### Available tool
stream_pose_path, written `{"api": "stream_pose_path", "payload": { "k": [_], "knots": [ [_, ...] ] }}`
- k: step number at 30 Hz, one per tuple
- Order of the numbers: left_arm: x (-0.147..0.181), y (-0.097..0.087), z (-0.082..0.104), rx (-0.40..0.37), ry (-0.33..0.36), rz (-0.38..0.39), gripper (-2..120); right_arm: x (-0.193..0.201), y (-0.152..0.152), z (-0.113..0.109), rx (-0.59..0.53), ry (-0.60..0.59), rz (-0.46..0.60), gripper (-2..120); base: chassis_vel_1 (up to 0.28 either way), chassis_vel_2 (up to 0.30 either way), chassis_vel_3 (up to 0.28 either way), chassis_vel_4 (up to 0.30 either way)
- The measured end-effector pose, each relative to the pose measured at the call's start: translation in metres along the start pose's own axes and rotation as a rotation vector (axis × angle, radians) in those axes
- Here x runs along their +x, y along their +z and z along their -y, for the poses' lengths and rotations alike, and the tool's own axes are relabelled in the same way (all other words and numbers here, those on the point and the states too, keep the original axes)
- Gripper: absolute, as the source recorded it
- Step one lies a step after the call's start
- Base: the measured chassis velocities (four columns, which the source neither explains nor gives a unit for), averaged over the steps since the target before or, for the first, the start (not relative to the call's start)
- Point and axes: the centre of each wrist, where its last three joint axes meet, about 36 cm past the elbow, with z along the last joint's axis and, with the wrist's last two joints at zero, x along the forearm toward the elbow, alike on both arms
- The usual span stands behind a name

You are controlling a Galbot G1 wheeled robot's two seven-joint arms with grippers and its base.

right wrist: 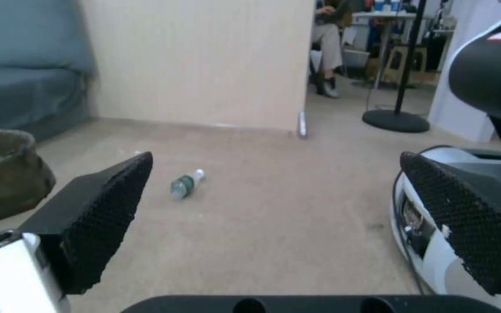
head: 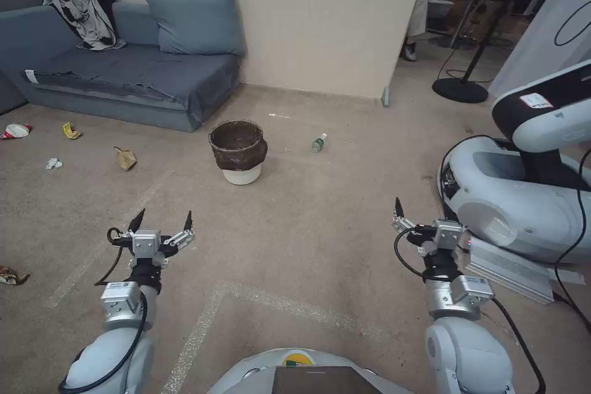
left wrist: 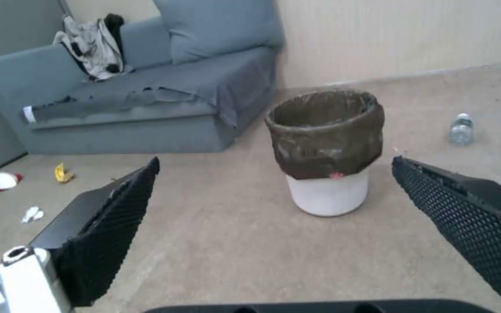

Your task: Pick up the trash bin, then pick up the garbage from the floor and place it into the trash bin.

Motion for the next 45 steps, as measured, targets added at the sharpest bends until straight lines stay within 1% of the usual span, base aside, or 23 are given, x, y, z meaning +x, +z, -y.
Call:
{"api": "stream_pose_path", "payload": {
  "k": [13, 17, 21, 45],
  "knots": [
    [0.000, 0.004, 0.000, -0.003, -0.004, -0.019, 100, 0.000, 0.000, 0.001, 0.006, -0.039, -0.023, 100, 0.000, 0.000, 0.000, 0.000],
    [-0.001, 0.007, 0.001, 0.001, -0.003, -0.024, 100, 0.000, 0.001, 0.002, 0.014, -0.079, -0.030, 100, 0.000, 0.000, 0.000, 0.000],
    [-0.002, 0.016, 0.001, 0.003, -0.004, -0.025, 100, 0.000, 0.004, 0.004, 0.018, -0.130, -0.044, 100, 0.000, 0.000, 0.000, 0.000],
    [-0.001, 0.012, 0.001, -0.009, -0.004, -0.014, 100, -0.001, 0.008, 0.002, 0.001, -0.129, -0.019, 100, 0.000, 0.000, 0.000, 0.000]
  ]
}}
